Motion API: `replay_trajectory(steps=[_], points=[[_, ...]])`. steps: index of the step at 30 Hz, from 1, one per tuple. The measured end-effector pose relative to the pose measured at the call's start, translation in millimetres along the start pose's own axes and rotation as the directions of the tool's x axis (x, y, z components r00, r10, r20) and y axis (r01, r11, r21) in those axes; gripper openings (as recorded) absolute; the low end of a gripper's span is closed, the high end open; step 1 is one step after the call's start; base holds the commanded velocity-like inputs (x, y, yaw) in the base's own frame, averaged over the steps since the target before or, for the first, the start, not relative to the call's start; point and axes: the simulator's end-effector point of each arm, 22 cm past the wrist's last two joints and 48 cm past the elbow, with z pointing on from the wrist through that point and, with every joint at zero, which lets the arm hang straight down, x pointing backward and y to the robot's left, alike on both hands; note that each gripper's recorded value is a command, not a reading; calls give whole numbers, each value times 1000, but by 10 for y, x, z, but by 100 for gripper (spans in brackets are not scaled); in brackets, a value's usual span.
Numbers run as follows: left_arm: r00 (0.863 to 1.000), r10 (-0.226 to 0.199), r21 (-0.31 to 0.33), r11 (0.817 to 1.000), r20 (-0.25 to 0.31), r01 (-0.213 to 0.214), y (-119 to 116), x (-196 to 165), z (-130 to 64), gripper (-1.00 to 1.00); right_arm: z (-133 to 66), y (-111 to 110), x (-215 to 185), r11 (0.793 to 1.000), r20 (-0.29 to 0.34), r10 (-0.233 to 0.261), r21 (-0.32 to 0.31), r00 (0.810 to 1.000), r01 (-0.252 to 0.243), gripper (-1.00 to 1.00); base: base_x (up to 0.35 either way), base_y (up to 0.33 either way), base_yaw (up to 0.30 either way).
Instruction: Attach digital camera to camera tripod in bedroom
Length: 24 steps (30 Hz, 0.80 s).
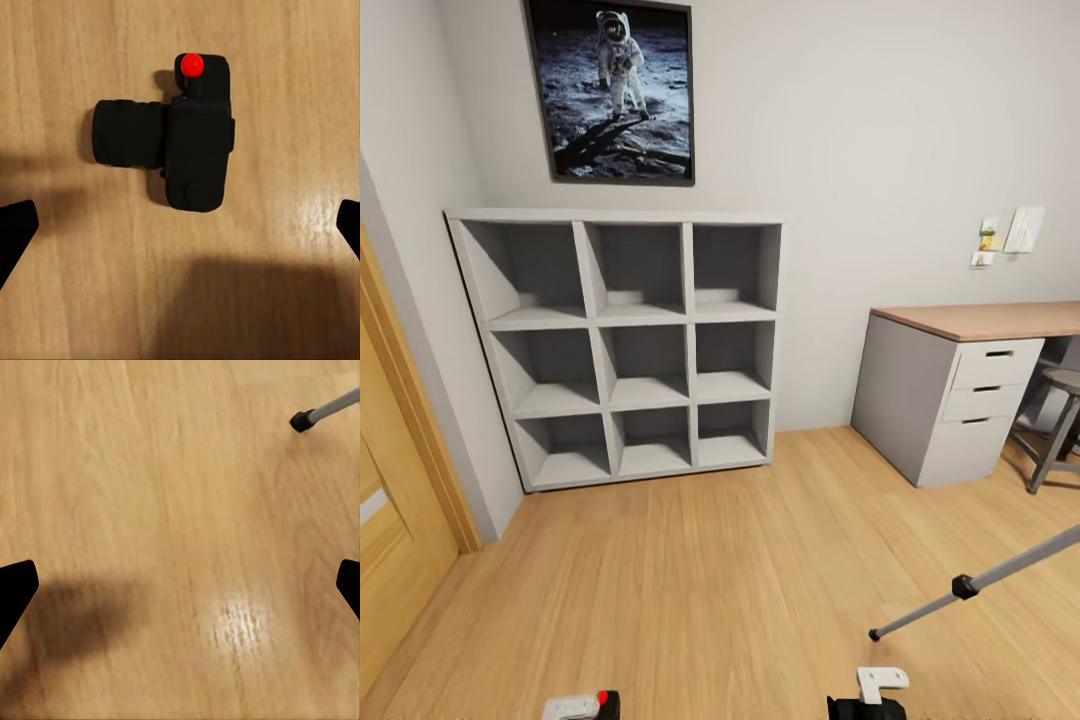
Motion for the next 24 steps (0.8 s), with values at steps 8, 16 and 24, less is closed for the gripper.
replay_trajectory(steps=[8, 16, 24], points=[[1000, 1, 1, 1000, -5, -1, -14, 182, 146, 100, 111, 6, 158, 1000, -3, 0, 0, 1000, 0, 100, 0, 0, 0], [999, 1, 0, 1000, -38, -1, -16, 326, 209, 100, 168, 12, 304, 1000, -33, -3, 0, 999, 3, 100, 0, 0, 0], [998, 3, 0, 1000, -66, -3, -24, 455, 268, 100, 221, 16, 455, 1000, -65, -3, 0, 998, 3, 100, 0, 0, 0]])
